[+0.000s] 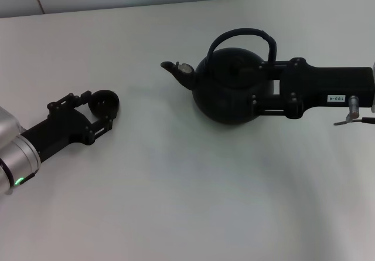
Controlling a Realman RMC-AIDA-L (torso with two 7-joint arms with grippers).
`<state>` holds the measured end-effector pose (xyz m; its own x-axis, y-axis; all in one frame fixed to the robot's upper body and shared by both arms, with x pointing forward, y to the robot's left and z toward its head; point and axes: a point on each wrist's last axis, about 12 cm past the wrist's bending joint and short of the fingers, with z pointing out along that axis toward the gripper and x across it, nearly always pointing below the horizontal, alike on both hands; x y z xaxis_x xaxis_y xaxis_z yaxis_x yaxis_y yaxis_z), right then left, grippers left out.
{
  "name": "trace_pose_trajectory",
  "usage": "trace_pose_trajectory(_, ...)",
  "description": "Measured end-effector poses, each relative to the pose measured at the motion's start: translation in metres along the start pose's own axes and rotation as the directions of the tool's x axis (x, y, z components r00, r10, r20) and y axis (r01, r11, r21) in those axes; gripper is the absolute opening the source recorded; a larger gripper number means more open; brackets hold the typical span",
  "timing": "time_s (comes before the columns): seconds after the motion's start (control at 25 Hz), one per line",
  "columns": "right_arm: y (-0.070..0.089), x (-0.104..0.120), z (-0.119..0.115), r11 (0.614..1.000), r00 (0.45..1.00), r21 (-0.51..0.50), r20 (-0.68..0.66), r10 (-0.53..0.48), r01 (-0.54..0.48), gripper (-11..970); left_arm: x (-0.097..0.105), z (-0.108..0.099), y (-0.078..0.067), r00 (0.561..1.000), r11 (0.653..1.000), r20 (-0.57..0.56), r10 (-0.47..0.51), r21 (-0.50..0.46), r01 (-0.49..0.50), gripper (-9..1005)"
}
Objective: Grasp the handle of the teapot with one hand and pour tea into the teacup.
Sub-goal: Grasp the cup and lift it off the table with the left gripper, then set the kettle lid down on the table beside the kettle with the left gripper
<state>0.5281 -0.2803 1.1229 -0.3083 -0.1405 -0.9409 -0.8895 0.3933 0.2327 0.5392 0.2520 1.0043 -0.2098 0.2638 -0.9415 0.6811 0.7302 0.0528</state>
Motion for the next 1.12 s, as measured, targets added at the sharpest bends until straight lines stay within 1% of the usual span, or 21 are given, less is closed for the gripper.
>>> trace_pose_trajectory(0.36,-0.001,0.000,-0.001,1.000,1.000,0.004,-0.002,-0.010,0.010,634,-0.004,0.001,-0.002,1.000,1.000,0.020,-0.003,0.020,0.002,668)
trace_pose_trajectory(0.56,0.000,0.001,-0.001,1.000,1.000,0.005,-0.002,-0.009,0.009,634,-0.010,0.003,-0.007,0.998,0.998,0.065,-0.015,0.068,0.010,662)
trace_pose_trajectory(0.68,0.000,0.001,-0.001,1.000,1.000,0.004,-0.002,-0.009,0.009,634,-0.013,0.005,-0.009,0.997,0.996,0.071,-0.008,0.092,0.002,662)
trace_pose_trajectory(0.96,0.001,0.001,-0.001,1.000,1.000,-0.001,-0.002,-0.015,0.015,634,-0.018,0.010,-0.020,0.997,0.980,0.076,0.031,0.191,-0.045,661)
trace_pose_trajectory(1.12,0.001,0.002,-0.001,1.000,1.000,-0.003,-0.002,-0.016,0.016,634,-0.021,0.012,-0.024,0.995,0.972,0.086,0.043,0.227,-0.061,661)
